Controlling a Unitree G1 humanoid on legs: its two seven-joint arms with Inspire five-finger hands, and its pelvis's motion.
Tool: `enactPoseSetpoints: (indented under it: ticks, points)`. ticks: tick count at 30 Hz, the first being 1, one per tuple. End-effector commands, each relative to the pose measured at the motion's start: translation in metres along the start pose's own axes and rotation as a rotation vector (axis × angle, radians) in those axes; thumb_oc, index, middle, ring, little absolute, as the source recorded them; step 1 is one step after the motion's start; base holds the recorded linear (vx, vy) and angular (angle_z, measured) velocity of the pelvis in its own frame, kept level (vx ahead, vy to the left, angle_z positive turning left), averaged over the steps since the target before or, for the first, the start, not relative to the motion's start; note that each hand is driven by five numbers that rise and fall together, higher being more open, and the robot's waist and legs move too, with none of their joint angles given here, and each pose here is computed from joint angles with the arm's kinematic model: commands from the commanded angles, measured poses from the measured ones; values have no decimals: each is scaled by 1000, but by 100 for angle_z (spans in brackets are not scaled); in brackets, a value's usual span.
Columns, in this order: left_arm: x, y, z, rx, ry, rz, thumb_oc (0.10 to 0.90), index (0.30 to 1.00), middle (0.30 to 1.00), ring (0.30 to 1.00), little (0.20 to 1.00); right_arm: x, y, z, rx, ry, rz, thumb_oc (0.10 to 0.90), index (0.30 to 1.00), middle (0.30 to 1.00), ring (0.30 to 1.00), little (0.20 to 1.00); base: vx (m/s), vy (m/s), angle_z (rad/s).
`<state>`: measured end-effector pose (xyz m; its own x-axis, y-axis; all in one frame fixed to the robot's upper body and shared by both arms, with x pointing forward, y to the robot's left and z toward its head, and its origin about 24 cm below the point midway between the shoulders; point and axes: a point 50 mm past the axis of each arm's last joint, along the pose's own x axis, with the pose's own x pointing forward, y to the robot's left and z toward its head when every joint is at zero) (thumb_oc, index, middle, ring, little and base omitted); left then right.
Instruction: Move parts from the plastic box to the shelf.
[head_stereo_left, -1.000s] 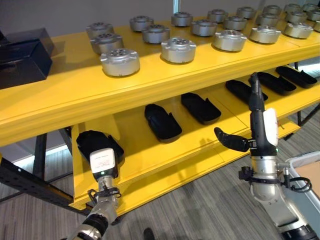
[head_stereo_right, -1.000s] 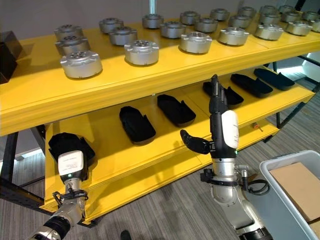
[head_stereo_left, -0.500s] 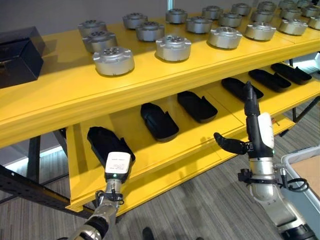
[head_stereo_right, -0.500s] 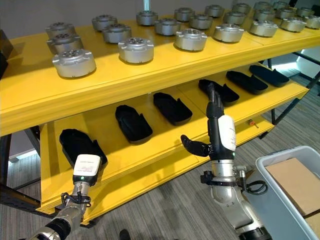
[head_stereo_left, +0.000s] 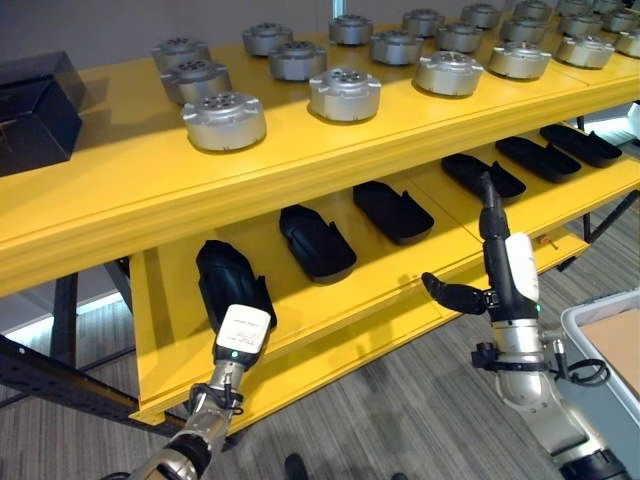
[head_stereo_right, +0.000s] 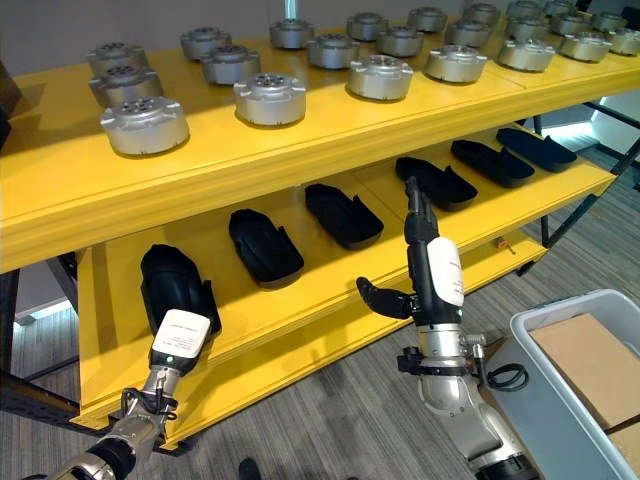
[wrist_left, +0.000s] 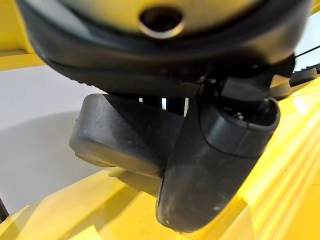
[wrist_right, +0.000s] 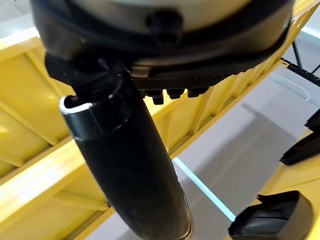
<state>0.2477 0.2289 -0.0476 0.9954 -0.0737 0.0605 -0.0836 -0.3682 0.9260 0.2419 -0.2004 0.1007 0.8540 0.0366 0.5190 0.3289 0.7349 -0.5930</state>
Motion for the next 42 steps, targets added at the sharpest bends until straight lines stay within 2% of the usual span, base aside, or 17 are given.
enactPoseSetpoints:
  ticks: [1,15,16,19,20,21,22,31,39,42]
  points:
    - [-15,-20,-28,41,115,-137,400,300,300,300,300,39,-22,38,51,-254,-143,900,1000,1000,1000,1000,0,0,0]
    - [-9,-14,-58,-84,328,-79,400,300,300,300,300,39,-20,35,19,-234,-118,900,1000,1000,1000,1000,3,6,0]
    - [-5,-11,-60,-106,345,-71,484,418,418,418,418,40,-20,35,16,-233,-116,900,1000,1000,1000,1000,0,0,0]
    - [-2,-9,-60,-133,359,-65,478,410,410,410,410,41,-20,35,13,-231,-114,900,1000,1000,1000,1000,0,0,0]
    - [0,-8,-60,-151,362,-57,543,500,500,500,500,41,-20,35,11,-229,-110,900,1000,1000,1000,1000,0,0,0]
    - [1,-7,-59,-152,363,-56,576,547,547,547,547,41,-19,35,11,-229,-109,900,1000,1000,1000,1000,0,0,0]
    - [3,-6,-57,-172,367,-50,900,1000,1000,1000,1000,41,-19,36,5,-228,-107,900,1000,1000,1000,1000,0,0,0]
    - [8,-3,-37,-271,335,-30,900,1000,1000,1000,1000,38,-19,34,-1,-210,-99,900,1000,1000,1000,1000,3,1,0]
    - [17,6,-28,-214,241,10,900,1000,1000,1000,1000,37,-17,35,5,-209,-77,900,1000,1000,1000,1000,0,0,0]
    - [24,16,-30,-207,241,90,900,1000,1000,1000,1000,37,-16,35,7,-210,-71,900,1000,1000,1000,1000,4,-2,1]
